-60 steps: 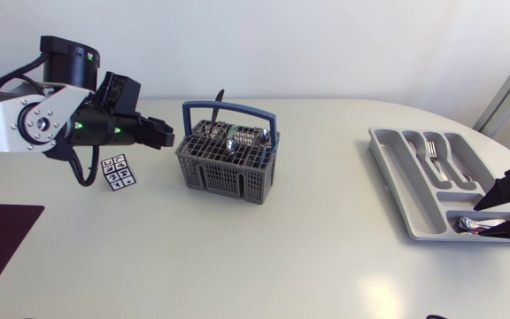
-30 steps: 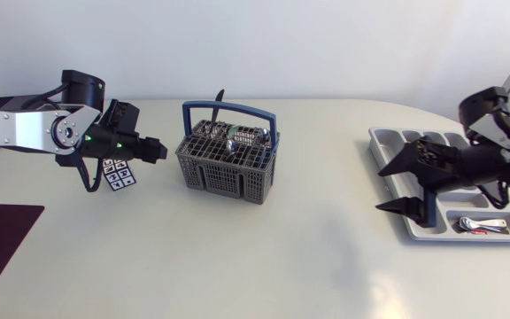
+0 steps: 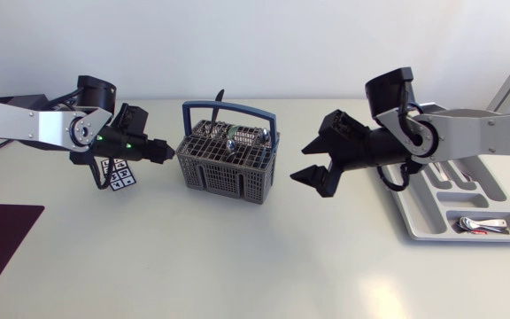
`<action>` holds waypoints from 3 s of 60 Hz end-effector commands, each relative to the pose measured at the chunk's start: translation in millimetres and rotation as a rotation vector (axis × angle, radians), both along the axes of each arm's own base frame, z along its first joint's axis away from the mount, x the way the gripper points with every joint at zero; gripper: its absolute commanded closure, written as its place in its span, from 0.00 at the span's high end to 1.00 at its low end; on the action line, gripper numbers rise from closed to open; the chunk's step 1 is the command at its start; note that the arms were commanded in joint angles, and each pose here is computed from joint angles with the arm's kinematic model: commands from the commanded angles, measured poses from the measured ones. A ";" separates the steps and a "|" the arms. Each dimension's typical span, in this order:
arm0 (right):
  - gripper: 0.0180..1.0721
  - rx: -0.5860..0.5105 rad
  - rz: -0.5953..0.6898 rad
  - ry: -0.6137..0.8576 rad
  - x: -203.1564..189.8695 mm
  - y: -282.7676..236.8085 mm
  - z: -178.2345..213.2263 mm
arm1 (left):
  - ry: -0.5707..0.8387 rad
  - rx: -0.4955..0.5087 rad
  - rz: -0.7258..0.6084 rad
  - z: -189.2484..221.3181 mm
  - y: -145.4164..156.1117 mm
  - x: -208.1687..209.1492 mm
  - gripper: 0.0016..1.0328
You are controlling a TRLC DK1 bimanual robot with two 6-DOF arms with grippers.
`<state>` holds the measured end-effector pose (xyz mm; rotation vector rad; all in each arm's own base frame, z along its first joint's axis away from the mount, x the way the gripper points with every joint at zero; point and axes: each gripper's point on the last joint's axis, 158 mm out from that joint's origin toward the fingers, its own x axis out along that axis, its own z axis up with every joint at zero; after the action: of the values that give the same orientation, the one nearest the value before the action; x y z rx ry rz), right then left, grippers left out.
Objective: Transfer all utensils from the basket to the drawer tray.
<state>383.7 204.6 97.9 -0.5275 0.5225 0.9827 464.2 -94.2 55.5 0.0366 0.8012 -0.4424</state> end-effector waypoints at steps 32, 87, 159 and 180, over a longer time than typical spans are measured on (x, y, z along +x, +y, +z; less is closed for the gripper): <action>0.56 0.148 -0.167 0.050 47.1 -1.5 -4.1 | 0.035 -0.033 -0.194 -6.2 -50.3 -25.6 0.42; 0.09 0.206 -0.158 0.056 58.3 14.3 -2.2 | 0.018 -0.038 -0.236 10.1 -57.9 -46.8 0.42; 0.06 0.248 -0.207 -0.003 -25.4 -76.4 122.7 | -0.003 -0.032 -0.251 17.2 -60.3 -53.0 0.42; 0.06 0.064 -0.413 0.173 -32.5 -206.5 97.8 | -0.005 -0.033 -0.252 18.1 -60.3 -54.3 0.42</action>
<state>349.3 23.3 199.8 -0.2221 0.6851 0.6616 418.4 -151.1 75.1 0.0939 0.7884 -0.6697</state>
